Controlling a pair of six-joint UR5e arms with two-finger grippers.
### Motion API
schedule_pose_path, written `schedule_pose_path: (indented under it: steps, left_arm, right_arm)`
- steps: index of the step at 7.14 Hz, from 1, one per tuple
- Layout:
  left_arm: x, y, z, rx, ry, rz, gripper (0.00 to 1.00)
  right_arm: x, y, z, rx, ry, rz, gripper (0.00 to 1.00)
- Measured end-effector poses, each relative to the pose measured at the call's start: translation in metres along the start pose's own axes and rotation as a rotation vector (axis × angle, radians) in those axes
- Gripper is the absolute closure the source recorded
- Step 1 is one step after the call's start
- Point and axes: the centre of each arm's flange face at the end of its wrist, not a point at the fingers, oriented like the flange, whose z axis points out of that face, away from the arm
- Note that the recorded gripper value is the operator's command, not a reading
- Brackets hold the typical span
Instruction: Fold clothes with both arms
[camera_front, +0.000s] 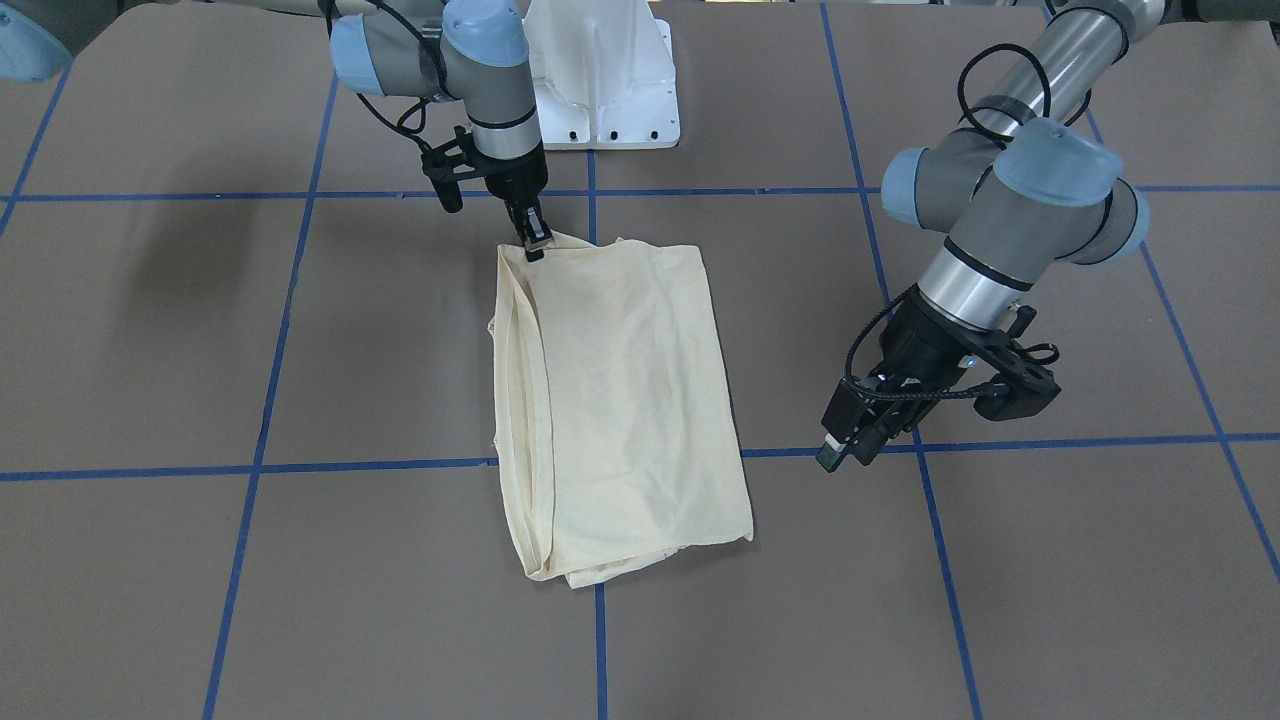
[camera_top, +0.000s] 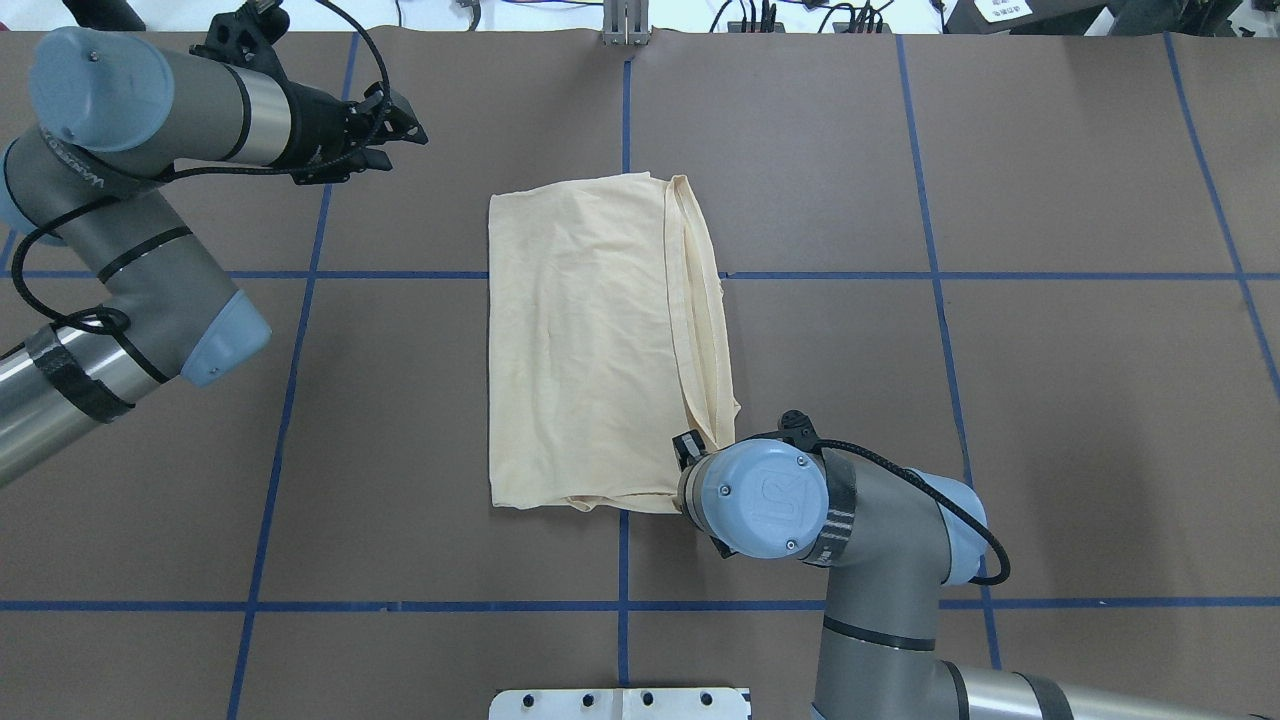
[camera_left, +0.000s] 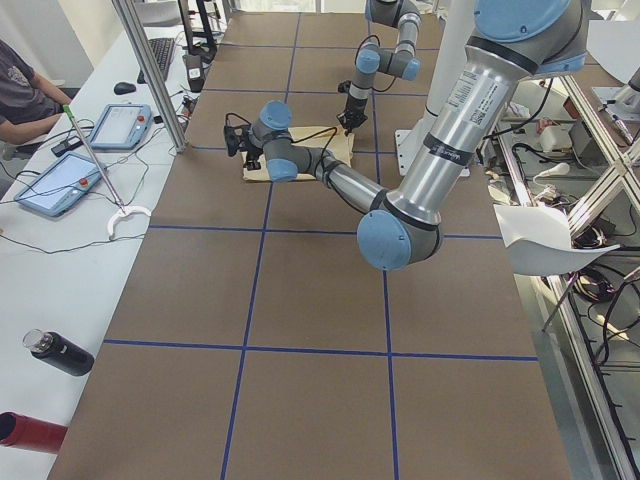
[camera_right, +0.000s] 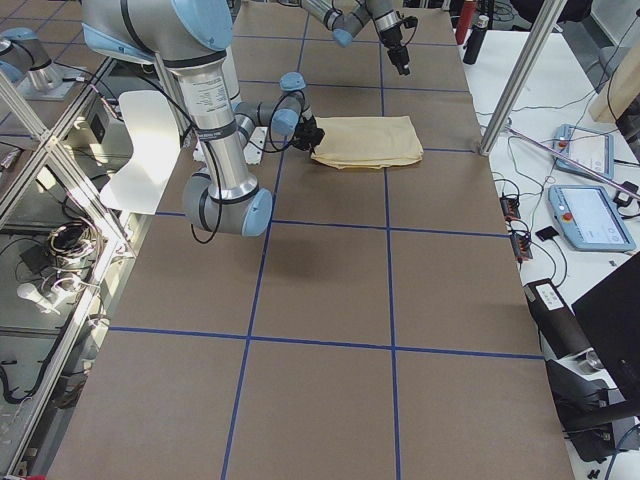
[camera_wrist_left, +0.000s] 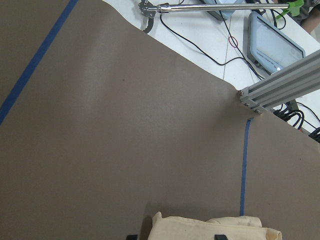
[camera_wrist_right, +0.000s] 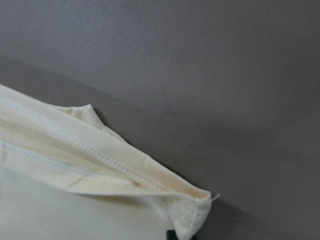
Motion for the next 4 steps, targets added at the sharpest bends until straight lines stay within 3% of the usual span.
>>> schedule_pose_path:
  steps: [2,4]
  left_arm:
    - [-0.014,0.069,-0.005,-0.061,0.012,-0.136,0.40]
    - [-0.033,0.162,-0.007,-0.101,0.003,-0.309,0.40]
  right_arm:
    - [0.004,-0.006,-0.003,-0.001,0.001,0.000,1.00]
    - [0.004,-0.006,-0.005,-0.008,-0.003,0.002,1.00]
